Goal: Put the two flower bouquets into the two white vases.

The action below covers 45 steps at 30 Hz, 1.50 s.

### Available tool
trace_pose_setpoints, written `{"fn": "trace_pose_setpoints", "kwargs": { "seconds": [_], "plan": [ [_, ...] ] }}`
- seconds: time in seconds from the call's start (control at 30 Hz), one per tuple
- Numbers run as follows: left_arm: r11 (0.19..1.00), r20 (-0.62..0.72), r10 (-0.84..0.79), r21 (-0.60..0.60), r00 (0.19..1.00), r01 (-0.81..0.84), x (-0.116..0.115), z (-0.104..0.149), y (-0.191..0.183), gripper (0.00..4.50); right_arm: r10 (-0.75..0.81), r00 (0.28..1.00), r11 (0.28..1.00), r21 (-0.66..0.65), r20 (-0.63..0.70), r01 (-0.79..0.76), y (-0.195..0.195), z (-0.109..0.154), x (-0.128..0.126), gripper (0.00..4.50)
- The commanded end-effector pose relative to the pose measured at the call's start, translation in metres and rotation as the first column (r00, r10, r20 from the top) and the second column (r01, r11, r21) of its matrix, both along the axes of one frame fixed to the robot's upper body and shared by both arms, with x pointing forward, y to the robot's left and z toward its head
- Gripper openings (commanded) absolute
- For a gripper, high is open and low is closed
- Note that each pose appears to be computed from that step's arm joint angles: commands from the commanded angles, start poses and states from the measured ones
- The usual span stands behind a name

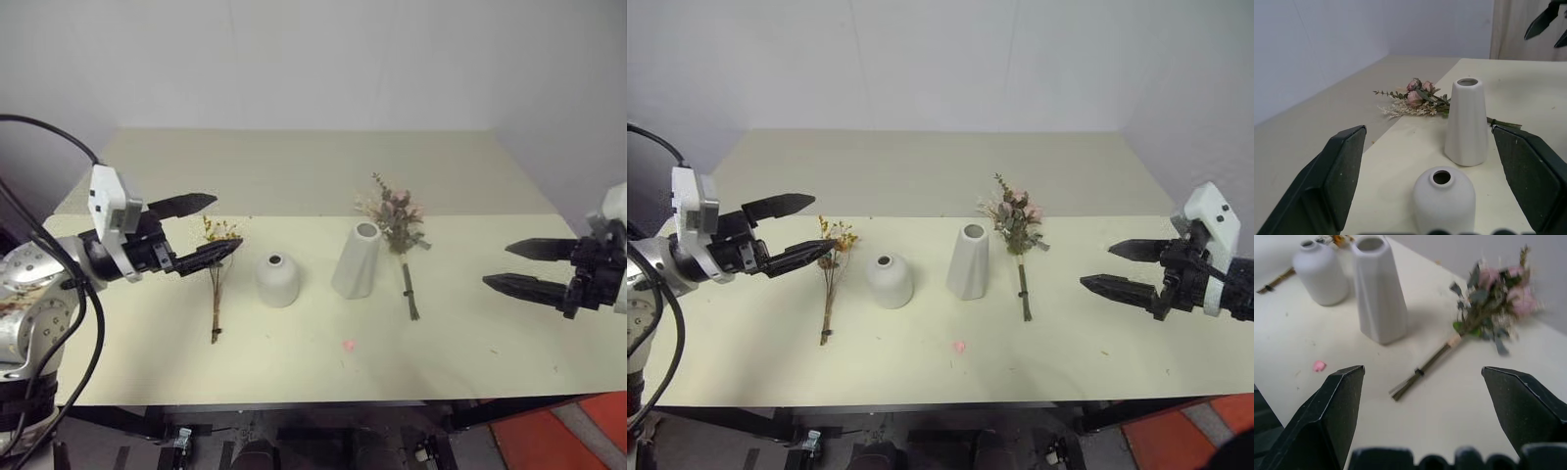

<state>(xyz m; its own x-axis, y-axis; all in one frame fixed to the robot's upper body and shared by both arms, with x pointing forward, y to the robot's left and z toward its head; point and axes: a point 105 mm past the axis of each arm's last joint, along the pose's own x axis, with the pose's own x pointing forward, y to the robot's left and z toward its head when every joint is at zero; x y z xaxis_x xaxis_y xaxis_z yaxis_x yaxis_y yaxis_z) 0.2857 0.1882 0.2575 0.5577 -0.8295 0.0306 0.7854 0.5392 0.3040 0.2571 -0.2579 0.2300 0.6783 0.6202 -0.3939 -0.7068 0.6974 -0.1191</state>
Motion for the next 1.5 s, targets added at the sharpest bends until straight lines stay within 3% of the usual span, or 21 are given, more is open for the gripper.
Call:
{"fn": "trace_pose_setpoints", "kwargs": {
  "seconds": [0.03, 0.27, 0.5, 0.7, 0.93, 1.5],
  "plan": [
    [0.999, 0.052, -0.028, 0.04, 0.998, 0.026, -0.003, 0.009, -0.004, 4.47, -0.005, 0.999, 1.0, -0.008, 0.047, 0.005, 0.0, 0.014, -0.004, 4.5],
    [0.997, 0.059, -0.058, 0.06, 0.997, 0.055, -0.005, 0.014, -0.005, 4.47, 0.005, 1.0, 0.998, 0.06, 0.014, -0.005, 0.023, 0.005, 0.004, 4.5],
    [0.984, 0.032, -0.134, 0.121, 0.99, 0.129, -0.004, 0.009, -0.014, 4.47, -0.187, 0.978, 0.981, 0.041, -0.089, 0.191, 0.033, -0.008, 0.037, 4.5],
    [0.954, 0.036, -0.29, 0.095, 0.956, 0.285, -0.001, 0.017, -0.027, 4.47, -0.286, 0.944, 0.958, -0.086, -0.165, 0.275, 0.057, -0.02, 0.072, 4.5],
    [0.927, 0.032, -0.364, 0.114, 0.931, 0.358, 0.0, 0.011, -0.04, 4.47, -0.404, 0.879, 0.913, -0.171, -0.252, 0.371, 0.066, -0.041, 0.113, 4.5],
    [0.941, 0.028, -0.33, 0.09, 0.944, 0.326, -0.003, -0.001, -0.039, 4.47, -0.43, 0.865, 0.876, -0.351, -0.258, 0.33, 0.084, -0.091, 0.171, 4.5]
  ]
}}
